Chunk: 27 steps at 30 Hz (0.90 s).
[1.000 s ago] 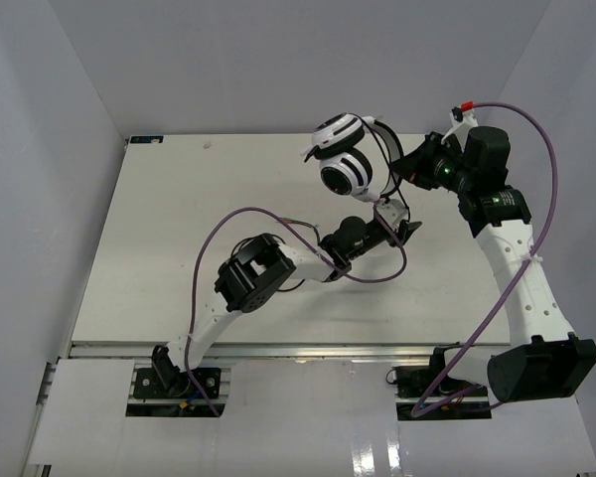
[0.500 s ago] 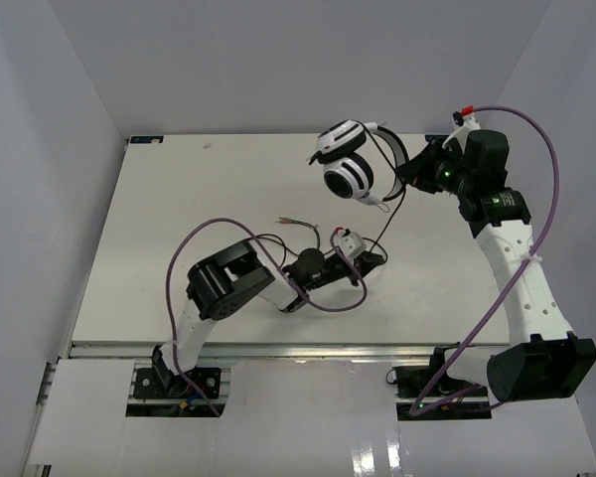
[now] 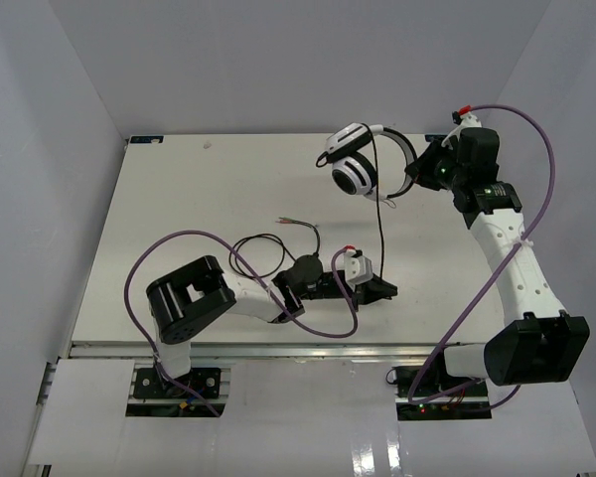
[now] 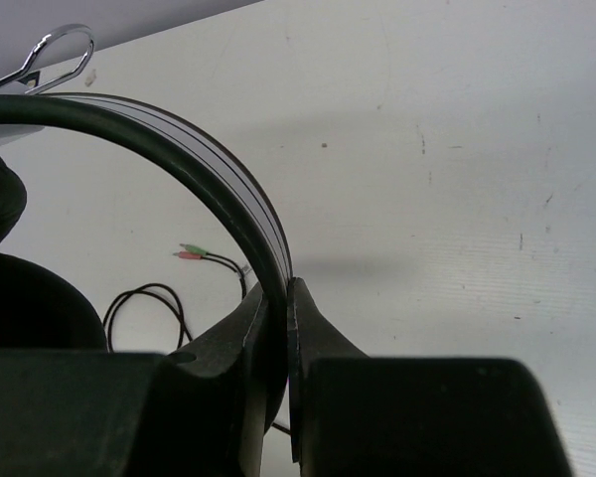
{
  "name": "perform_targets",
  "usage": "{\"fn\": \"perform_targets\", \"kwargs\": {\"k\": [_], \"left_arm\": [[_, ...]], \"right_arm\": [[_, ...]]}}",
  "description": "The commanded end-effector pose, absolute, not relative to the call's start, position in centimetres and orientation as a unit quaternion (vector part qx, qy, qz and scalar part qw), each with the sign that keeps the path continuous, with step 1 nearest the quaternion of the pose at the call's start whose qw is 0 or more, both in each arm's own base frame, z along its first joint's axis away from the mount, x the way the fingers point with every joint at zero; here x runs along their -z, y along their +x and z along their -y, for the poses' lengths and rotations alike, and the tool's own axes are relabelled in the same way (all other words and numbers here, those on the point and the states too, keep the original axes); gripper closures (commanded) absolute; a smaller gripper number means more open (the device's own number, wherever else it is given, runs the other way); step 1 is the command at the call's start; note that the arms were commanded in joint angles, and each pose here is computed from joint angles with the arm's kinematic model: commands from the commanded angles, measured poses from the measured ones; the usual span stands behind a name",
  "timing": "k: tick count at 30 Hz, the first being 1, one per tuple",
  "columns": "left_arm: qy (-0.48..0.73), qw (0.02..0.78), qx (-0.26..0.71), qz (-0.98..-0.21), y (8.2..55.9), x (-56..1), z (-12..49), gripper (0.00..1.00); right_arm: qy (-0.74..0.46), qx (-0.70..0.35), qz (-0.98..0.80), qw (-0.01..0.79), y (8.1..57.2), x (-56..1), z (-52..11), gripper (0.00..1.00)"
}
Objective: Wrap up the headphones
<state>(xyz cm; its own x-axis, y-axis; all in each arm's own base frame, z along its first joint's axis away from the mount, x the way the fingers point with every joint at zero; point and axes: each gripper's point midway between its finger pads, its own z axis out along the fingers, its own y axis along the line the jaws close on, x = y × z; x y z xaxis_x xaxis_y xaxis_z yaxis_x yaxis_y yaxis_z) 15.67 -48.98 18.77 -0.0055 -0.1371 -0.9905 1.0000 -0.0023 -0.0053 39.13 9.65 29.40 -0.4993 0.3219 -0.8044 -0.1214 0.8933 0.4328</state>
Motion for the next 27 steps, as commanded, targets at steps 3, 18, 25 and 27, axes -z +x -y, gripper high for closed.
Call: {"fn": "perform_targets", "kwargs": {"k": [3, 18, 25, 27], "left_arm": [[0.478, 0.54, 0.51, -0.468, 16.3, -18.5, 47.5, 1.0], [0.424, 0.492, 0.501, -0.571, 26.4, -15.0, 40.3, 1.0], [0.429, 0.455, 0.525, -0.576, 29.1, -17.7, 38.4, 1.0], [0.404, 0.429, 0.53, -0.609, 30.7, -18.4, 36.8, 1.0]], "right_arm": [[0.046, -0.237, -0.791, 0.562, 40.0, -34.1, -9.5, 0.92], [-0.262, -0.409, -0.685, 0.543, 30.3, -39.0, -15.6, 0.92], [-0.382, -0.386, -0.654, 0.526, 27.5, -36.7, -16.2, 0.92], [-0.406, -0.334, -0.663, 0.533, 27.8, -35.8, -15.2, 0.92]]}}
